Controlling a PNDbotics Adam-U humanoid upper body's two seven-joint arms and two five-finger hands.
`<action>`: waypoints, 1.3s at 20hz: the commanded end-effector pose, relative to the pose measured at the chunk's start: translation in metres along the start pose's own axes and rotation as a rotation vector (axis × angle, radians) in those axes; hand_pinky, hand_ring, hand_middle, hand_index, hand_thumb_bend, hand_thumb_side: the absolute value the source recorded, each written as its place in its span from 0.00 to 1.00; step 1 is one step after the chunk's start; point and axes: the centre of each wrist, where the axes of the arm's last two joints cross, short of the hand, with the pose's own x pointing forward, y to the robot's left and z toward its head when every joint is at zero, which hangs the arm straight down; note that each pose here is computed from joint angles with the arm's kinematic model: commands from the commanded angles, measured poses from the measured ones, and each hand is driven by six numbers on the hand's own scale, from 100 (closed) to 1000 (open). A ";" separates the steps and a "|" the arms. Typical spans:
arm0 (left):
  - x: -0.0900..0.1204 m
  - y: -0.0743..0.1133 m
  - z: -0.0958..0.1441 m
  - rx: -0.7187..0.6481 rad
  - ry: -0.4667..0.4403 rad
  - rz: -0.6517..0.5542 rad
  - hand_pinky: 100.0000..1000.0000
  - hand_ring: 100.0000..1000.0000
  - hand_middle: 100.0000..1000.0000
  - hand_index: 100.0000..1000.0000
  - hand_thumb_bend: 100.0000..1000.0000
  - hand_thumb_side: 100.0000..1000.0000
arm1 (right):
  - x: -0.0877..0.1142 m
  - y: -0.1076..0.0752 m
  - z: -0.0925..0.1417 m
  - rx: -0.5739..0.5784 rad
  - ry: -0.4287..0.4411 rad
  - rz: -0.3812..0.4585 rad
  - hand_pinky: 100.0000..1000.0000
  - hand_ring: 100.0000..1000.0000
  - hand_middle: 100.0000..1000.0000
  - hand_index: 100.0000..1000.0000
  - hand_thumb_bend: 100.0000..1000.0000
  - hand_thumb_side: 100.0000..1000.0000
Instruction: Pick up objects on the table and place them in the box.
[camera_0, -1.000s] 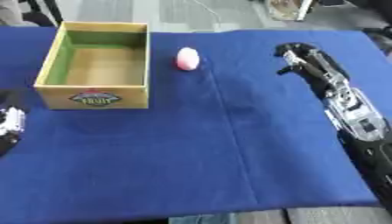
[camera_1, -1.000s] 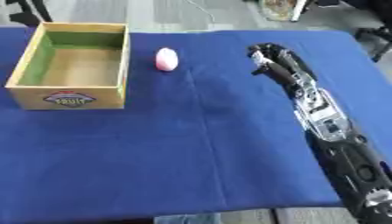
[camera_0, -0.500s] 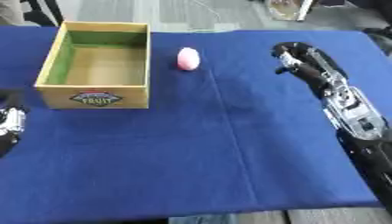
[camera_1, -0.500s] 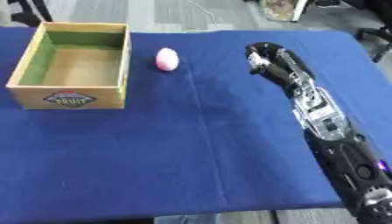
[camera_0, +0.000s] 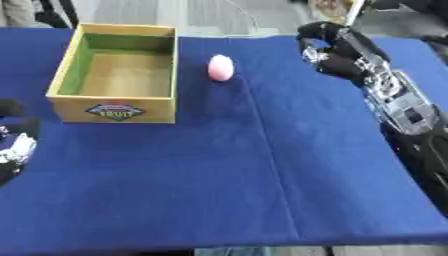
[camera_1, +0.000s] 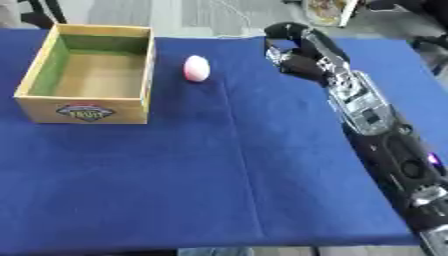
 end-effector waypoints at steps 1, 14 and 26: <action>0.011 0.001 -0.006 -0.032 -0.044 -0.016 0.60 0.76 0.50 0.65 0.28 0.00 | 0.006 -0.016 -0.012 0.052 -0.016 0.103 0.66 1.00 0.77 0.84 0.00 0.17; 0.022 -0.011 -0.018 -0.112 -0.090 0.013 0.60 0.76 0.50 0.65 0.28 0.00 | -0.012 -0.014 -0.058 0.119 0.070 0.288 0.94 1.00 0.86 0.87 0.00 0.16; 0.027 -0.017 -0.023 -0.141 -0.113 0.025 0.60 0.76 0.50 0.65 0.27 0.00 | -0.032 -0.003 -0.060 0.043 0.147 0.470 1.00 1.00 0.91 0.89 0.00 0.22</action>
